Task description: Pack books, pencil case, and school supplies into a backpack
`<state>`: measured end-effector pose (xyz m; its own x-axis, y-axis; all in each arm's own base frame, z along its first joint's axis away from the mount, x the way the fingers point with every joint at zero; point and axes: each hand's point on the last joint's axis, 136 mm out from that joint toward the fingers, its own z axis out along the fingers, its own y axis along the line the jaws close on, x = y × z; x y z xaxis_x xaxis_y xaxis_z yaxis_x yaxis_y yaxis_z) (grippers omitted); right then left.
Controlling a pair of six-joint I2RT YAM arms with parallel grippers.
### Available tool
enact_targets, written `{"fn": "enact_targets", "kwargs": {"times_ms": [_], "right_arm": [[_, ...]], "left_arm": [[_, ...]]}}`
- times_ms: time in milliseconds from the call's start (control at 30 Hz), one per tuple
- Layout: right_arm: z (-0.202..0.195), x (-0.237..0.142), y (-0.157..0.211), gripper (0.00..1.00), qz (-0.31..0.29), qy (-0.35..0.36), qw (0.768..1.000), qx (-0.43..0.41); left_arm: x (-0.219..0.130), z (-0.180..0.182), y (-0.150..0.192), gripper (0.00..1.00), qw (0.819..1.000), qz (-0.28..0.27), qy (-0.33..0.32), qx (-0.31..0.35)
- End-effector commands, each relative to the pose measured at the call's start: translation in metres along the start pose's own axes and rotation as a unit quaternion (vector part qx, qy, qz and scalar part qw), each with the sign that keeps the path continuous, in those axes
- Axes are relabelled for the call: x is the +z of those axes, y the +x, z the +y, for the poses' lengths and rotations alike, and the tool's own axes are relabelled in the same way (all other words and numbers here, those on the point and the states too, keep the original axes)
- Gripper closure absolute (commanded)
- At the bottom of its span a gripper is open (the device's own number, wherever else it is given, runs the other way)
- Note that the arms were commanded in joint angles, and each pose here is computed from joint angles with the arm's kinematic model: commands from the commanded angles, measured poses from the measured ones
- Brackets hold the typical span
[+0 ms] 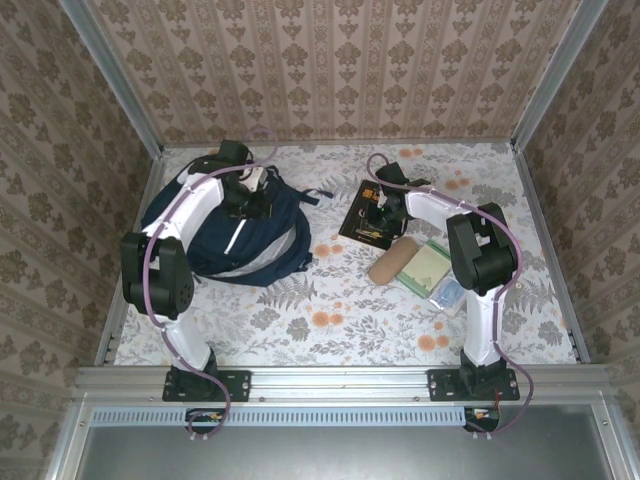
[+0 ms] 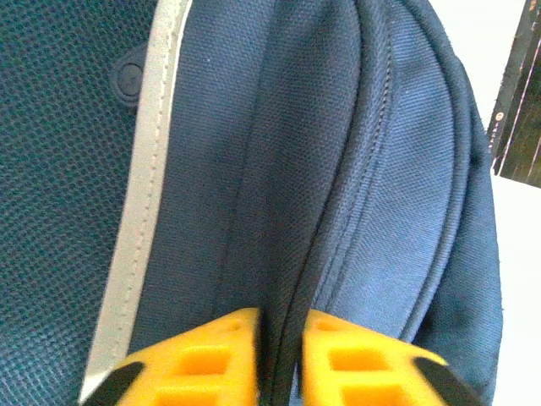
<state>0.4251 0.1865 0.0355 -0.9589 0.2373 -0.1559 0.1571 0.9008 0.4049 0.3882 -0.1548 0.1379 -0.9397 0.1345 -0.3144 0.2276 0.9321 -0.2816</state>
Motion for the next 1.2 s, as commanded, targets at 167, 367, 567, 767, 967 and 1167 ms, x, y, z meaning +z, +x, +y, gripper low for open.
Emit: {"fn": "enact_targets", "kwargs": {"times_ms": [167, 367, 567, 767, 967, 1167], "right_arm": [[-0.021, -0.039, -0.009, 0.57, -0.049, 0.04, 0.998, 0.014], [-0.045, -0.052, -0.034, 0.51, -0.157, 0.026, 0.985, 0.067], [-0.062, -0.057, -0.055, 0.51, -0.206, 0.024, 0.974, 0.09], [-0.072, -0.041, -0.071, 0.54, -0.211, 0.029, 0.972, 0.103], [-0.077, -0.018, -0.073, 0.55, -0.183, 0.032, 0.975, 0.119], [-0.083, -0.008, -0.065, 0.54, -0.167, 0.04, 0.976, 0.135]], "left_arm": [[-0.029, -0.047, -0.032, 0.56, 0.995, -0.072, 0.064, -0.014], [-0.007, -0.099, -0.06, 0.52, 0.983, -0.11, 0.146, -0.035], [0.038, -0.125, -0.076, 0.52, 0.982, -0.089, 0.165, -0.025], [0.085, -0.157, -0.08, 0.51, 0.979, -0.067, 0.19, -0.005], [0.124, -0.17, -0.076, 0.51, 0.981, -0.039, 0.19, 0.009], [0.156, -0.172, -0.065, 0.51, 0.985, -0.007, 0.174, 0.017]]}}
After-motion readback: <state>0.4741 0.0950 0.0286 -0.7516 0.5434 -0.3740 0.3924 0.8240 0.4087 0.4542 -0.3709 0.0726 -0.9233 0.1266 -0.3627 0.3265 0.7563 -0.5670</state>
